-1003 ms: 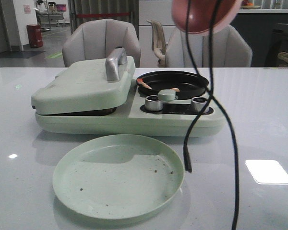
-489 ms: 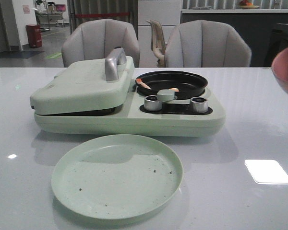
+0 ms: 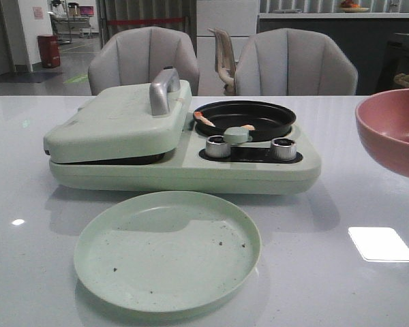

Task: Make breakfast with bread and shrimp
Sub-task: 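Carry the empty pink bowl back and set it on the table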

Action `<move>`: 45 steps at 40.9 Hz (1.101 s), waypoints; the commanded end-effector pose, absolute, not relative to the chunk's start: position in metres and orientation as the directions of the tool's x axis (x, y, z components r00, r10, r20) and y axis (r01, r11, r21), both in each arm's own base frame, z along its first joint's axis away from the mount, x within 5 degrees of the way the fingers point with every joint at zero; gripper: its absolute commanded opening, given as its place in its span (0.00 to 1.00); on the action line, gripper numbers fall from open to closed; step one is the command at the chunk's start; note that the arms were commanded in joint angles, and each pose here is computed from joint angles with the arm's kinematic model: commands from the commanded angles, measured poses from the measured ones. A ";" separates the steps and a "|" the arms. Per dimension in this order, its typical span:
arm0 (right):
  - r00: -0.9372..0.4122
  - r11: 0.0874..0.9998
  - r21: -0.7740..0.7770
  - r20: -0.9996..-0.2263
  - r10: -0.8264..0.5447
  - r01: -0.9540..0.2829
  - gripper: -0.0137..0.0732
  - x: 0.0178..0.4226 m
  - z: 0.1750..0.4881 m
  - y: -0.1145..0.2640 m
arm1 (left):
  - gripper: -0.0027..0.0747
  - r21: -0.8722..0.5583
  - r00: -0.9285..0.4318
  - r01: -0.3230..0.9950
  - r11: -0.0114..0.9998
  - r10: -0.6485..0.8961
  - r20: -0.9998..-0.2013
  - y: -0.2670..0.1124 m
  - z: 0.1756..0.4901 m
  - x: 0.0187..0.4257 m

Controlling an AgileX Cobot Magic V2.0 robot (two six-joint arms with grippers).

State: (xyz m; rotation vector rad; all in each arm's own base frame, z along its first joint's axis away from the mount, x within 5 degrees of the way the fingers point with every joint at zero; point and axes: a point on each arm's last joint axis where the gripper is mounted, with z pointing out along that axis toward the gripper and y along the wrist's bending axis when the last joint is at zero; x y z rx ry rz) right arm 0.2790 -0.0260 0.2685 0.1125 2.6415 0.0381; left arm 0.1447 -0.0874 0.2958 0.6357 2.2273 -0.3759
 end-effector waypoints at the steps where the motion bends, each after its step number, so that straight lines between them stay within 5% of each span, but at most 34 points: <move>1: -0.814 0.998 0.001 -0.579 0.050 0.061 0.21 0.281 0.288 -0.031 | 0.16 -0.070 -0.510 0.548 0.834 0.267 -0.818 -0.090 0.312 0.148; 20: -0.906 0.999 -0.028 -0.423 0.028 0.044 0.25 0.309 0.230 -0.037 | 0.16 -0.070 -0.510 0.548 0.834 0.267 -0.818 -0.090 0.312 0.148; 28: -0.916 0.999 -0.025 -0.400 0.032 0.045 0.56 0.314 0.218 -0.038 | 0.16 -0.070 -0.510 0.548 0.834 0.267 -0.818 -0.090 0.312 0.148; 33: -0.908 0.999 -0.027 -0.418 0.031 0.046 0.70 0.316 0.224 -0.038 | 0.16 -0.070 -0.510 0.548 0.834 0.267 -0.818 -0.090 0.312 0.148; 45: -0.823 1.000 0.003 -0.567 0.028 0.031 0.70 0.298 0.284 -0.023 | 0.16 -0.070 -0.510 0.548 0.834 0.267 -0.818 -0.090 0.312 0.148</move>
